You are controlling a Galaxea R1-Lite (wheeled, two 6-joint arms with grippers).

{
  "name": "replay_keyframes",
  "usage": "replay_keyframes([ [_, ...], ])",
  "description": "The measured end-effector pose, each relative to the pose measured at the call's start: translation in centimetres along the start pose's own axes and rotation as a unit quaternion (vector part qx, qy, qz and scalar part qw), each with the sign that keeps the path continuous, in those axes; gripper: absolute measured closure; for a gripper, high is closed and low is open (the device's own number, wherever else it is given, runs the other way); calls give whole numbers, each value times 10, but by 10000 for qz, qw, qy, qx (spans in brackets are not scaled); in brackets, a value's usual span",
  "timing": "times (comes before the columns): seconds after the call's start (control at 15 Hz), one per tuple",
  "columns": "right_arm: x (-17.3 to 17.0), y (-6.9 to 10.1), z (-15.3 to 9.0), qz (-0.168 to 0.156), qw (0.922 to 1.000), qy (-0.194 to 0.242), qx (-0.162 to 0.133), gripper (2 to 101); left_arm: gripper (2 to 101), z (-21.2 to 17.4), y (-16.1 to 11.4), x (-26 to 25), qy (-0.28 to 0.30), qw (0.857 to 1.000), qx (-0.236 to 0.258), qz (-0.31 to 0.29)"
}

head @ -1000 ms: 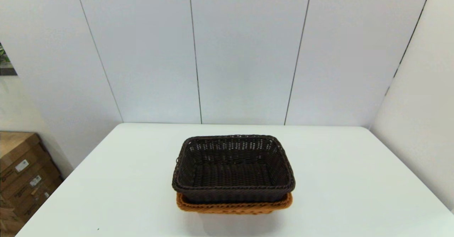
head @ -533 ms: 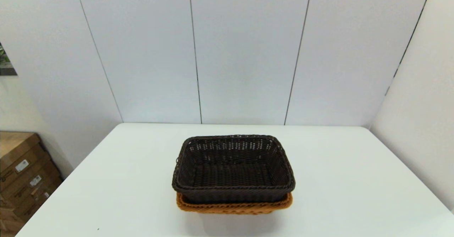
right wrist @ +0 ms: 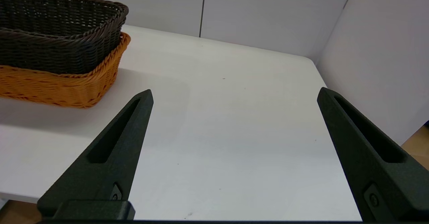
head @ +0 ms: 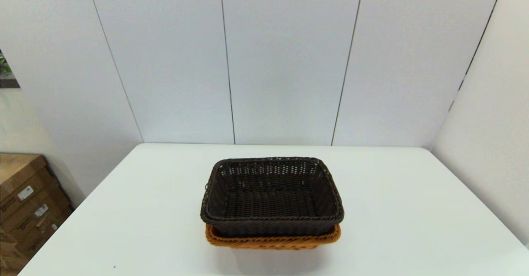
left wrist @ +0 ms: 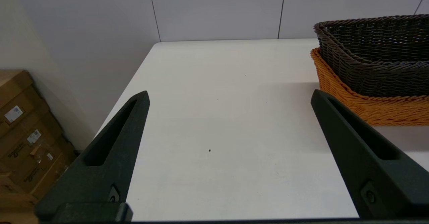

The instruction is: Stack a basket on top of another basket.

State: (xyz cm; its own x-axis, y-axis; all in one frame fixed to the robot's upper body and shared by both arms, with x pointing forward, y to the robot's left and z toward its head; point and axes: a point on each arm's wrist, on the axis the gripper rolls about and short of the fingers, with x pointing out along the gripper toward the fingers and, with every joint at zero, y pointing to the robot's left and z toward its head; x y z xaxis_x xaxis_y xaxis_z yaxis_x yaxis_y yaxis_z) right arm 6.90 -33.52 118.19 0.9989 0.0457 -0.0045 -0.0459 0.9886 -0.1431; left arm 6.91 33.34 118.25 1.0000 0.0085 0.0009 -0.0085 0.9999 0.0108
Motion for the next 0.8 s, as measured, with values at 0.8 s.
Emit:
replay_keyframes([
  [0.8, 0, -1, 0, -223, 9974, 9, 682, 50, 54, 0, 0, 0, 0, 10000, -2, 0],
])
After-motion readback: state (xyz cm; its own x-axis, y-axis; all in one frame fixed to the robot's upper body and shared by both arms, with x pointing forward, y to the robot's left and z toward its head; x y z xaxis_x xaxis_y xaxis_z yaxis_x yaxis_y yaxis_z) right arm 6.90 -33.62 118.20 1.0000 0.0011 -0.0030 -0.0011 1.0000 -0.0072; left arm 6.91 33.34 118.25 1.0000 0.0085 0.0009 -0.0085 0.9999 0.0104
